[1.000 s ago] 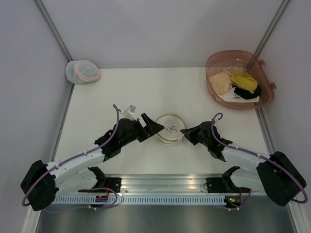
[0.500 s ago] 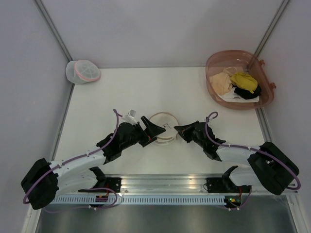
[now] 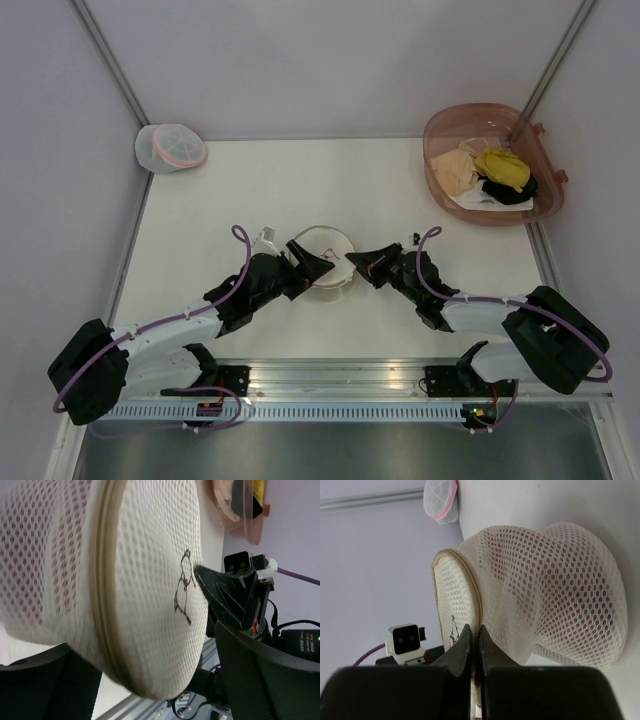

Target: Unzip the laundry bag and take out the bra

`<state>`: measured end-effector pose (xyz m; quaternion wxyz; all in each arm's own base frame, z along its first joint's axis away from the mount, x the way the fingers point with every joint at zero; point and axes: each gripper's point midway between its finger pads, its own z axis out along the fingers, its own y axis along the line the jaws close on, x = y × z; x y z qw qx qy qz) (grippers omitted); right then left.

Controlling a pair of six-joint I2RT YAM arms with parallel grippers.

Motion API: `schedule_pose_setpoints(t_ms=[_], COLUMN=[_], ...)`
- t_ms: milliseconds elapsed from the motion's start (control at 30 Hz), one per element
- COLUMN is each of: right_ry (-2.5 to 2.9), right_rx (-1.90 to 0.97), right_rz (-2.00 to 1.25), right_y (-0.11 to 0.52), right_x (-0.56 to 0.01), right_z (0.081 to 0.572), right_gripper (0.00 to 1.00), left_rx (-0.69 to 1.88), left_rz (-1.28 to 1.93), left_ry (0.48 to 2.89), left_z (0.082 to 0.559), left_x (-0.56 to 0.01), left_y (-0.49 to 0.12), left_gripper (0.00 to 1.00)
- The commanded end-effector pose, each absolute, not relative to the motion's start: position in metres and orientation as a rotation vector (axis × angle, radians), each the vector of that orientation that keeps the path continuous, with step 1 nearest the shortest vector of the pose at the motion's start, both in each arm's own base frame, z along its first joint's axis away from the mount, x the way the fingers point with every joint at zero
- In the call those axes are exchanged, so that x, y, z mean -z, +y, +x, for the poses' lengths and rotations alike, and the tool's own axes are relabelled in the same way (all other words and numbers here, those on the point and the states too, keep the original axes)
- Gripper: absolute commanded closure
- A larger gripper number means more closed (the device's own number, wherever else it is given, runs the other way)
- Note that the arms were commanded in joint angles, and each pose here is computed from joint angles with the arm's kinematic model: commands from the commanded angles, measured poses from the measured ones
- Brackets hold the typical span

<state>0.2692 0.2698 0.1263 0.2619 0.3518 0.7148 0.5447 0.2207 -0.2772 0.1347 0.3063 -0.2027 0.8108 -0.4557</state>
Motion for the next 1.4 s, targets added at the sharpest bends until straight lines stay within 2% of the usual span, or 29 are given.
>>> schedule_pose_setpoints(t_ms=[0,67,133,167,200,233,300,333,433,533,567,700,800,1000,1367], right_ry=[1.894,1.950,1.964,1.971,1.971,1.976,1.991,1.985,2.019,2.027,2.016,2.052,2.092,2.071,2.060], right_rx=[-1.607,-1.592,-1.578,-1.572,-1.570,-1.543,-1.502,-1.457,-1.343,-1.198,-1.149,-1.032,-0.930,-0.825,-0.837], right_rz=[0.828,0.784,0.720,0.696,0.666,0.614,0.533,0.443,0.335,0.199,0.121,-0.040,-0.171,-0.296,-0.408], right_y=[0.289,0.295,0.296,0.297,0.297,0.297,0.295,0.295,0.287,0.274,0.270,0.258,0.256,0.261,0.303], right_x=[-0.156,-0.151,-0.151,-0.151,-0.153,-0.153,-0.155,-0.158,-0.157,-0.159,-0.159,-0.153,-0.140,-0.129,-0.116], right_z=[0.264,0.259,0.255,0.253,0.252,0.251,0.247,0.248,0.244,0.242,0.241,0.230,0.222,0.222,0.229], right_gripper=[1.00,1.00,1.00,1.00,1.00,0.99,0.86,0.63,0.39,0.23,0.21,0.24,0.35,0.47,0.49], left_rx=[1.122,1.095,1.070,1.065,1.050,1.044,1.033,1.029,1.004,0.980,0.973,0.974,1.002,1.052,1.128], left_rz=[-0.498,-0.459,-0.438,-0.441,-0.445,-0.459,-0.446,-0.445,-0.458,-0.477,-0.485,-0.487,-0.486,-0.467,-0.446], left_ry=[1.997,1.955,1.925,1.916,1.923,1.930,1.934,1.939,1.949,1.953,1.954,1.962,1.971,1.997,2.054], left_z=[0.245,0.251,0.257,0.260,0.262,0.264,0.266,0.266,0.267,0.271,0.273,0.278,0.281,0.281,0.273], left_x=[-0.162,-0.171,-0.179,-0.181,-0.179,-0.178,-0.179,-0.177,-0.173,-0.170,-0.169,-0.169,-0.171,-0.174,-0.171], left_y=[-0.267,-0.264,-0.261,-0.259,-0.258,-0.256,-0.255,-0.255,-0.250,-0.242,-0.238,-0.237,-0.239,-0.249,-0.263], left_gripper=[0.14,0.22,0.45,0.57,0.93,0.98,0.98,0.98,0.98,0.98,0.98,0.98,0.98,0.98,0.98])
